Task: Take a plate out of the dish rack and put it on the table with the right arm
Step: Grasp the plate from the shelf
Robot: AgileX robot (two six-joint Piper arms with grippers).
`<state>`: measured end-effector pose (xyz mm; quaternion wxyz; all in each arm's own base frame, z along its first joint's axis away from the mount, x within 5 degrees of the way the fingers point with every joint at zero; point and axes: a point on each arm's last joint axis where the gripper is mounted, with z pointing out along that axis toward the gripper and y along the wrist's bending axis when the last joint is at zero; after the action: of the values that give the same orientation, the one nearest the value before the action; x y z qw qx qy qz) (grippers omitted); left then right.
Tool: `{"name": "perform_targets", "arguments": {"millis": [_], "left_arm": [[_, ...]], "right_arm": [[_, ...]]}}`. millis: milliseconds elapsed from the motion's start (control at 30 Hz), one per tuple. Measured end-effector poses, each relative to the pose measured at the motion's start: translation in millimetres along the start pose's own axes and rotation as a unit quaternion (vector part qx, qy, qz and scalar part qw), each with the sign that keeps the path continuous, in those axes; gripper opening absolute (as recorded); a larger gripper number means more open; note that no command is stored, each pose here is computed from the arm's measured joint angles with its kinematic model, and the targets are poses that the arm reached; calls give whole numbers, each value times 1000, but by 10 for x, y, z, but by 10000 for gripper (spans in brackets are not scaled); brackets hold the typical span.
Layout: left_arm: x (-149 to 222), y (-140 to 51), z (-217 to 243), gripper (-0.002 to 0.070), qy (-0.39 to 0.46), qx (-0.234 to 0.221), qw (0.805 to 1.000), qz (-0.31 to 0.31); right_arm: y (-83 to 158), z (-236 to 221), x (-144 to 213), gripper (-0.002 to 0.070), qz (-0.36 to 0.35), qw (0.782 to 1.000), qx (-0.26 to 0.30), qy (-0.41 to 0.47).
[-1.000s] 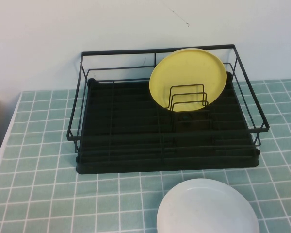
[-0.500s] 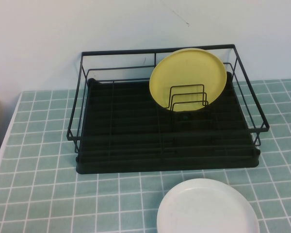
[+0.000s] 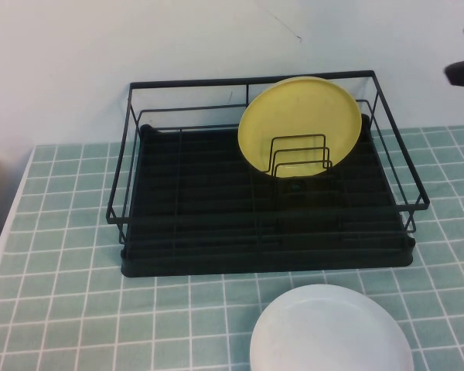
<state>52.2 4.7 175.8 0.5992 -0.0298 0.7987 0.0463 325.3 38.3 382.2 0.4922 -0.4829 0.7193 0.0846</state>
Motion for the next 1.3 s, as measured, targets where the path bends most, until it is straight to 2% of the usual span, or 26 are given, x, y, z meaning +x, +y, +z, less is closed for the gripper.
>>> {"name": "perform_targets", "arguments": {"millis": [200,400,700,933,1000,1033,1100,1167,1200,1233,1300], "left_arm": [[0,0,0,-3,0,0,1000,0],[0,0,0,-3,0,0,1000,0],[0,0,0,-3,0,0,1000,0],[0,0,0,-3,0,0,1000,0],[0,0,0,-3,0,0,1000,0],[0,0,0,-3,0,0,1000,0],[0,0,0,-3,0,0,1000,0],[0,0,0,-3,0,0,1000,0],[0,0,0,-3,0,0,1000,0],[0,0,0,-3,0,0,1000,0],[0,0,0,-3,0,0,1000,0]], "right_arm": [[-134,618,28,489,-46,998,-32,10],[-190,1267,34,494,-72,997,-32,17],[-296,1966,245,494,-38,998,-45,28],[-424,2240,416,490,-10,999,-2,33],[-424,2284,458,454,-7,999,-2,36],[-423,2297,470,414,-6,999,-3,37],[-418,2314,489,305,-5,999,-4,38],[-417,2315,483,153,-5,999,-7,38],[-419,2310,473,111,-6,999,-9,37],[-428,2295,452,86,-10,999,-8,36],[-455,2227,364,83,-11,1000,-3,29]]}}
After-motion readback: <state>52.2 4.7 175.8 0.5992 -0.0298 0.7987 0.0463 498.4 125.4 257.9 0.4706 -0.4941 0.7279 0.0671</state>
